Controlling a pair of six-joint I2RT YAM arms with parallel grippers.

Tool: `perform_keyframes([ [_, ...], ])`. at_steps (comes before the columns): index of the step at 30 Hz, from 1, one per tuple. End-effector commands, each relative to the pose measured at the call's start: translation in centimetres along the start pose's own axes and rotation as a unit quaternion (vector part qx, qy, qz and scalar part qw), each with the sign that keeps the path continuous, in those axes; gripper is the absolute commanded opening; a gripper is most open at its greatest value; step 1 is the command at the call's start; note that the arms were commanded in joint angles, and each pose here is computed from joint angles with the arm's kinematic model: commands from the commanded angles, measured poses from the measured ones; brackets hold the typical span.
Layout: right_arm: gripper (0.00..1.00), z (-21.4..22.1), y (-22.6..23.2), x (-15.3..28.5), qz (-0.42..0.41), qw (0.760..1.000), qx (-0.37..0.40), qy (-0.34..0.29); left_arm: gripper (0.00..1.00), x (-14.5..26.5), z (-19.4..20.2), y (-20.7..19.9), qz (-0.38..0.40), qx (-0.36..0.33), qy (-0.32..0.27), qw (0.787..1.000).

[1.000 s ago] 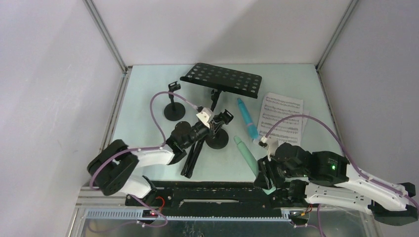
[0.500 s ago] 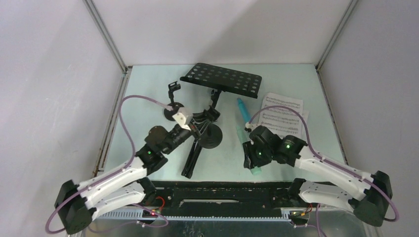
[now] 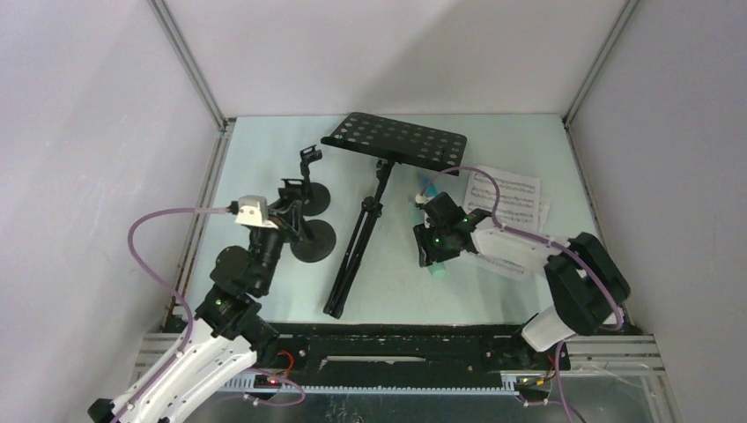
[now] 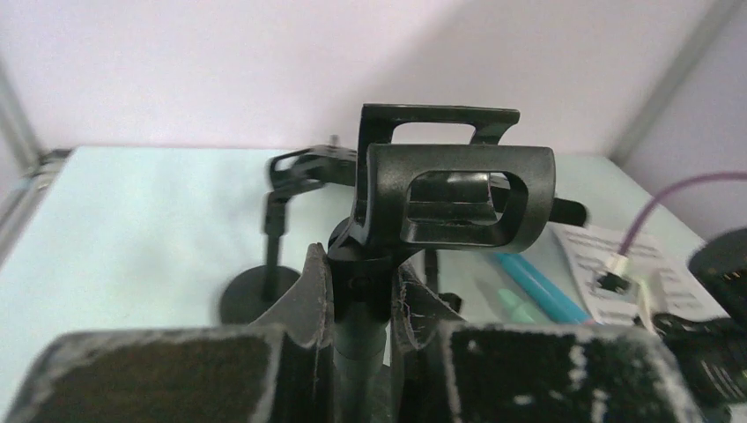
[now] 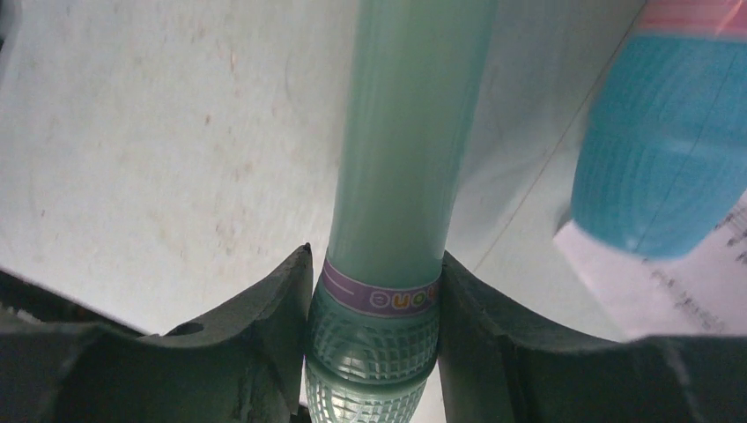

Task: Pack up the instrument practice props

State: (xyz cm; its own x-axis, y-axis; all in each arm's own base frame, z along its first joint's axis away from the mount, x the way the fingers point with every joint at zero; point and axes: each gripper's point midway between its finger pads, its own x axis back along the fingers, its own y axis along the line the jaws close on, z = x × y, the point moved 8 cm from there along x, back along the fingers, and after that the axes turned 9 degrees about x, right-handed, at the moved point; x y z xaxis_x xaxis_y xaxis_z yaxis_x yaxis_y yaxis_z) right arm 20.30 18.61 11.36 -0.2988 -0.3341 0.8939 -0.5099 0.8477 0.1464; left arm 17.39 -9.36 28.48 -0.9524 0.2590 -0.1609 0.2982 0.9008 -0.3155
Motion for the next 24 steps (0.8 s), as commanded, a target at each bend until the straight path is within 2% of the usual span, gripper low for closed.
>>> perform_keyframes([
  [1, 0.00, -4.6, -1.3, -0.7, 0.042, 0.997, 0.024, -0.065, 0.00, 0.1, -1.4, 2.3, -0.099, 0.034, -0.054, 0.993],
  [3, 0.02, -5.2, -2.0, -1.4, 0.057, 0.996, 0.021, -0.062, 0.00, 0.1, -1.4, 2.9, -0.125, 0.037, -0.061, 0.990],
  [5, 0.12, -5.5, -2.5, -2.0, 0.061, 0.996, 0.023, -0.057, 0.00, 0.1, -1.2, 3.4, -0.144, 0.034, -0.063, 0.987],
  [7, 0.26, -5.7, -2.9, -2.7, 0.067, 0.996, 0.026, -0.048, 0.00, 0.0, -0.9, 3.9, -0.166, 0.032, -0.064, 0.984],
  [10, 0.38, -5.8, -3.1, -3.7, 0.070, 0.996, 0.032, -0.036, 0.00, 0.0, -0.3, 4.8, -0.207, 0.041, -0.073, 0.975],
  [16, 0.58, -6.2, -3.5, -4.6, 0.084, 0.995, 0.036, -0.027, 0.00, -0.6, 0.9, 5.7, -0.218, 0.047, -0.091, 0.971],
  [22, 0.79, -6.7, -3.4, -3.2, 0.089, 0.994, 0.041, -0.041, 0.00, -1.4, 2.0, 6.2, -0.225, 0.051, -0.111, 0.967],
  [24, 0.83, -6.9, -3.3, -2.2, 0.088, 0.994, 0.042, -0.050, 0.00, -1.7, 2.2, 6.4, -0.226, 0.047, -0.114, 0.966],
])
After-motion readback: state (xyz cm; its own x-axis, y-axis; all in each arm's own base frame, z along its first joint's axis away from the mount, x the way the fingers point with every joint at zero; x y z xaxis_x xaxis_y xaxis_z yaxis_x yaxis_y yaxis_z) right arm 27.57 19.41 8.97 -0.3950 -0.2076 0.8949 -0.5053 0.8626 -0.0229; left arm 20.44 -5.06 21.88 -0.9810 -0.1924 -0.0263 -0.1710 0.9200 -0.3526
